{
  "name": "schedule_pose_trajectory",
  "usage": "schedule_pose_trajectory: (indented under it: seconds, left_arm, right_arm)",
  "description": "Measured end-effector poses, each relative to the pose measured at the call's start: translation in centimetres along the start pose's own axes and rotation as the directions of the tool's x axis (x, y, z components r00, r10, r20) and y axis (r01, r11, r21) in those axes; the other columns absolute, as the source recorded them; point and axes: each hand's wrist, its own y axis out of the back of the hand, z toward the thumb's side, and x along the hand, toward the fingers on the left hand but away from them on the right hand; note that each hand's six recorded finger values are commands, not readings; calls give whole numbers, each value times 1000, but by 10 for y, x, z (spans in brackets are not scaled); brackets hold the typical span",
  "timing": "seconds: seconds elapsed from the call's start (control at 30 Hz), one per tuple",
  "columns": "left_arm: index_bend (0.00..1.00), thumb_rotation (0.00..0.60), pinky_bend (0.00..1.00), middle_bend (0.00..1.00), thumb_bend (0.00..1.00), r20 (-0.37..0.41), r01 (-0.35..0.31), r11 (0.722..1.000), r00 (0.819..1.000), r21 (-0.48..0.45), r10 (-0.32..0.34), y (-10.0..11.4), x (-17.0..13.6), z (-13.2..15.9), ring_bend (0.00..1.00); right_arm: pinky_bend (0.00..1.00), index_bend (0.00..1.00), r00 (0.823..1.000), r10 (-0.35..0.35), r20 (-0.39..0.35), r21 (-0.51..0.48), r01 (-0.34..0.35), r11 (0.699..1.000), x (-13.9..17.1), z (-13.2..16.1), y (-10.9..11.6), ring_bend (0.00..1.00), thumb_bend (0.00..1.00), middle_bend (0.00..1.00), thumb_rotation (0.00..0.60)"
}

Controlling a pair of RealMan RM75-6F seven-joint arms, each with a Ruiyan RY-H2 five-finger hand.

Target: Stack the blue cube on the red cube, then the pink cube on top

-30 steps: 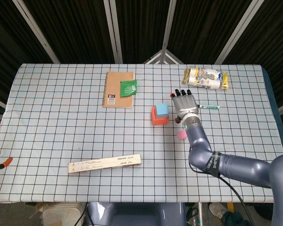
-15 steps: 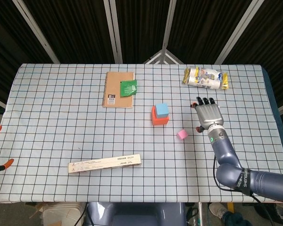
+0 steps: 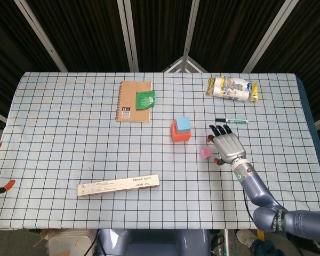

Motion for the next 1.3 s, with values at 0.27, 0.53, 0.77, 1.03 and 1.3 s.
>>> schedule_pose_trajectory:
  seconds: [0.27, 0.53, 0.77, 1.03, 1.3]
  left_arm:
    - [45, 600, 0, 0, 114, -11, -2, 1000, 1000, 17, 2, -2, 0, 1, 0]
    - [46, 600, 0, 0, 114, -26, -5, 1000, 1000, 31, 6, -4, 2, 2, 0]
    - [45, 600, 0, 0, 114, -36, -9, 999, 999, 34, 10, -4, 3, 2, 0]
    - [46, 600, 0, 0, 114, -44, -11, 999, 999, 37, 13, -4, 2, 1, 0]
    - [46, 600, 0, 0, 114, -47, -8, 999, 999, 41, 10, -5, 3, 2, 0]
  right_arm:
    - [0, 318, 1000, 16, -22, -22, -17, 1000, -14, -11, -23, 12, 310, 2, 600]
    - [0, 327, 998, 46, -34, -26, -47, 999, -26, -13, -37, 12, 310, 2, 600]
    - [0, 338, 997, 59, -56, -30, -61, 998, -34, -8, -46, 12, 310, 2, 600]
    - [0, 394, 995, 58, -84, -43, -61, 997, -39, -1, -48, 12, 310, 2, 600]
    - [0, 421, 994, 55, -92, -50, -60, 997, -47, 1, -49, 12, 310, 2, 600]
